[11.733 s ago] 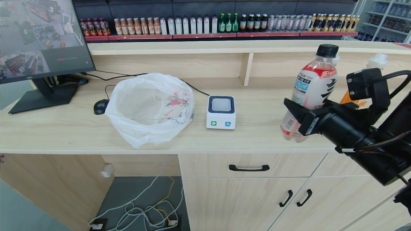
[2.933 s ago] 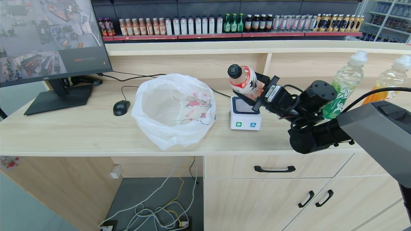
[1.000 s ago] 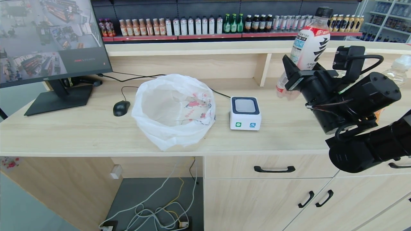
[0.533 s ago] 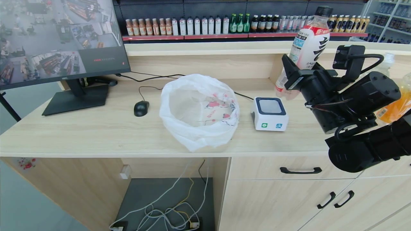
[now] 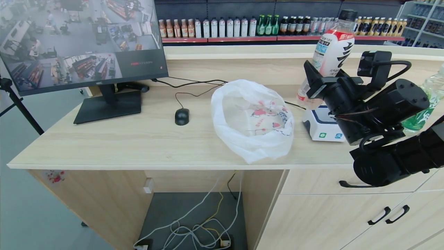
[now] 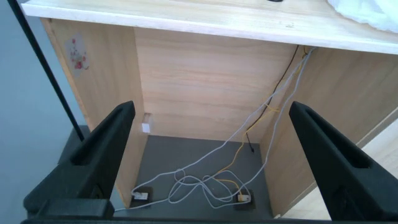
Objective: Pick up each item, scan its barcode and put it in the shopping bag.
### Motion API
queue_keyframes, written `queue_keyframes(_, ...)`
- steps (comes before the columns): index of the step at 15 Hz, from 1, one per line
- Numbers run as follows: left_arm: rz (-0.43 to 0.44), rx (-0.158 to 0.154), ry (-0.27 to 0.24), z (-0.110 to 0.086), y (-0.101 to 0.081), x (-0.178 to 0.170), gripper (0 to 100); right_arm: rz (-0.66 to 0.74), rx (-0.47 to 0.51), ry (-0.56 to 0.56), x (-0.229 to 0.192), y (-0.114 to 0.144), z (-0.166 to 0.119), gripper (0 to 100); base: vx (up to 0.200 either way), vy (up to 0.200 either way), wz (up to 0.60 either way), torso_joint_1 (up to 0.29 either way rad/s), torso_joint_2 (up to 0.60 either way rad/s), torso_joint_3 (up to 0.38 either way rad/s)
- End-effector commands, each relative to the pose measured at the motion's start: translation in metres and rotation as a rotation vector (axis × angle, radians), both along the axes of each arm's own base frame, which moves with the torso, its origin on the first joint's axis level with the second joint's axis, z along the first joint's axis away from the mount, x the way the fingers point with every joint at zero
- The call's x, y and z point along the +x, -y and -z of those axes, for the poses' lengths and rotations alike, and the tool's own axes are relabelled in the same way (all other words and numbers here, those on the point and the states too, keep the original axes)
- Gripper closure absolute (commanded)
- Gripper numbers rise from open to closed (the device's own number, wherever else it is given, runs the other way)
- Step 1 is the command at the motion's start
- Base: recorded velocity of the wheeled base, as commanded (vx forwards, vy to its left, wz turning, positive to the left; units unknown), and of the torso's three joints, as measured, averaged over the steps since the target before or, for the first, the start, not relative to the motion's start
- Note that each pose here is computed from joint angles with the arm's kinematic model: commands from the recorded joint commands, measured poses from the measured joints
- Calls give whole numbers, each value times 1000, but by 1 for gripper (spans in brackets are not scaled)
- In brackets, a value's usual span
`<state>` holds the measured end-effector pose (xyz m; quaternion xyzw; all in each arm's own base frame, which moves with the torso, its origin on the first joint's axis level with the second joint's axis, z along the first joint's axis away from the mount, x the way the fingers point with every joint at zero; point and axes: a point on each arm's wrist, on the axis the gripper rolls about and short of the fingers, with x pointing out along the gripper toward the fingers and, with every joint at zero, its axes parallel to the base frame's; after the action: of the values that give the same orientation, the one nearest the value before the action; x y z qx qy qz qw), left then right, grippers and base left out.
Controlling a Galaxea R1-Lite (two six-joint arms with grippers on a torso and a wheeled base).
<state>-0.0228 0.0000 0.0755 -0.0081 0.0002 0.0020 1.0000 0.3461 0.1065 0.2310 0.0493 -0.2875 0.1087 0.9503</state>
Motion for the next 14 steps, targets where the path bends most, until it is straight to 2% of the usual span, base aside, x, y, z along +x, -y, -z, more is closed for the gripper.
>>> queue_keyframes(1, -1, -1, -1, 0, 0, 0, 0, -2, -2, -13, 3, -1, 5, 100, 0, 0, 0, 0, 0, 0)
queue_keyframes(4, -1, 1, -1, 0, 0, 0, 0, -13, -3, -19, 3, -5, 7, 100, 0, 0, 0, 0, 0, 0)
queue_keyframes(8, -1, -1, 0, 0, 0, 0, 0, -71, -10, -34, 0, -27, 14, 100, 0, 0, 0, 0, 0, 0)
queue_keyframes(12, -1, -4, 0, 0, 0, 0, 0, -88, -5, -22, 1, -34, 11, 100, 200, 0, 0, -7, -1, 7)
queue_keyframes(14, -1, -2, 0, 0, 0, 0, 0, -101, -6, -23, -1, -38, 12, 100, 0, 0, 0, 0, 0, 0)
